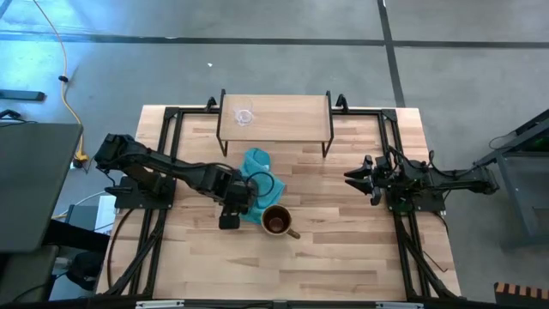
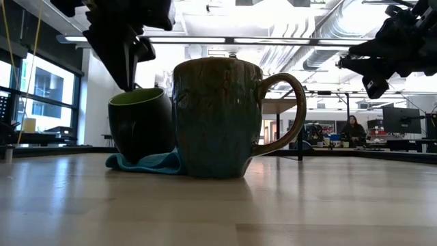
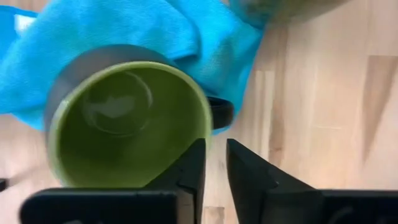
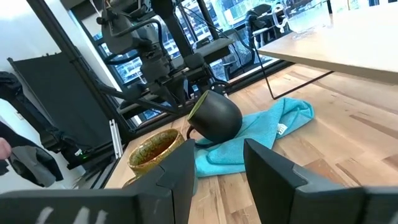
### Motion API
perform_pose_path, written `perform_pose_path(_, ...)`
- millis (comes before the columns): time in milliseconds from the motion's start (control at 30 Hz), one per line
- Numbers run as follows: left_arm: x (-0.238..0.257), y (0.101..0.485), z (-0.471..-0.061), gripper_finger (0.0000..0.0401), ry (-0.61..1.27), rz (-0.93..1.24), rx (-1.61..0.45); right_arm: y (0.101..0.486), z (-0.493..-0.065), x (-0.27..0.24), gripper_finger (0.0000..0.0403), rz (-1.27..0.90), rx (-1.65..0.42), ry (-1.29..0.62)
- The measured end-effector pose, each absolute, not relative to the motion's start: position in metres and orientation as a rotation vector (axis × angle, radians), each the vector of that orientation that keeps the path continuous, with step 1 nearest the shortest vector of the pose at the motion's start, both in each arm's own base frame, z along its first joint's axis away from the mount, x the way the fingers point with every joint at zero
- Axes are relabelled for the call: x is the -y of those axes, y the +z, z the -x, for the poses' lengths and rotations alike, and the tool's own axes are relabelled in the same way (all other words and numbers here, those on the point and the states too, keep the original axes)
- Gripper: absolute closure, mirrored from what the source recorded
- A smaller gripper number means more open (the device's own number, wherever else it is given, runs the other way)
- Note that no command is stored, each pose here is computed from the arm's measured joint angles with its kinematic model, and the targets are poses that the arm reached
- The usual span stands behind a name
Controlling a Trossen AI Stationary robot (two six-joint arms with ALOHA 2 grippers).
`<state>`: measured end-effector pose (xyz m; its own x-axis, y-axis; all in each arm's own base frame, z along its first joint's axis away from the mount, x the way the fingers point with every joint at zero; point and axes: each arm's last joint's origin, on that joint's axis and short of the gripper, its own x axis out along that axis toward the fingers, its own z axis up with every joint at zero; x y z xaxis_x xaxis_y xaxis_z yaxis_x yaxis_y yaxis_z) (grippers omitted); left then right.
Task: Stack small to large cups/mugs on shelf
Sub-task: Put the green mug on the shelf
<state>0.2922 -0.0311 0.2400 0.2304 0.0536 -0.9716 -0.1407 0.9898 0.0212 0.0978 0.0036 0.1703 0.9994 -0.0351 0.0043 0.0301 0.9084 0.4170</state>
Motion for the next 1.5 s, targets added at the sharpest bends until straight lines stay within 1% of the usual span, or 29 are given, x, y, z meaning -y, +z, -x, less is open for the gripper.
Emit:
perform_pose_path(233, 0.03, 0.239, -0.29, 0.03, 0.124, 0.024, -1.357, 0.171, -0.098, -0.004, 0.0275, -0.463, 0.014, -0.027)
perform_pose_path(367, 0.03, 0.233, -0.287, 0.0286, 0.116, 0.013, -1.381, 0.171, -0.098, -0.004, 0.0275, -0.472, 0.014, -0.027)
perform_pose_path(533, 0.032, 0.224, -0.283, 0.0286, 0.107, 0.011, -1.401, 0.171, -0.098, -0.004, 0.0275, -0.472, 0.014, -0.027)
perform_pose_path(800, 0.031, 0.213, -0.285, 0.029, 0.105, 0.014, -1.35, 0.171, -0.098, -0.004, 0.0275, -0.468, 0.014, -0.026)
perform_pose_path(967, 0.03, 0.199, -0.281, 0.0291, 0.117, 0.004, -1.358, 0.171, -0.098, -0.004, 0.0275, -0.468, 0.014, -0.026)
perform_pose_path(1167, 0.028, 0.192, -0.279, 0.0291, 0.194, -0.039, -1.342, 0.171, -0.098, -0.004, 0.0275, -0.472, 0.014, -0.026)
perform_pose_path(1267, 0.027, 0.193, -0.279, 0.0305, 0.228, -0.063, -1.334, 0.171, -0.098, -0.004, 0.0275, -0.472, 0.015, -0.027)
perform_pose_path(1333, 0.026, 0.193, -0.279, 0.0336, 0.233, -0.07, -1.331, 0.171, -0.098, -0.004, 0.0275, -0.472, 0.015, -0.029)
perform_pose_path(1400, 0.027, 0.193, -0.279, 0.0378, 0.222, -0.084, -1.333, 0.171, -0.098, -0.004, 0.0275, -0.472, 0.016, -0.031)
perform_pose_path(1433, 0.026, 0.193, -0.279, 0.0387, 0.225, -0.086, -1.337, 0.171, -0.098, -0.004, 0.0275, -0.472, 0.016, -0.032)
perform_pose_path(1500, 0.026, 0.193, -0.279, 0.0388, 0.218, -0.089, -1.341, 0.171, -0.098, -0.004, 0.0275, -0.472, 0.016, -0.032)
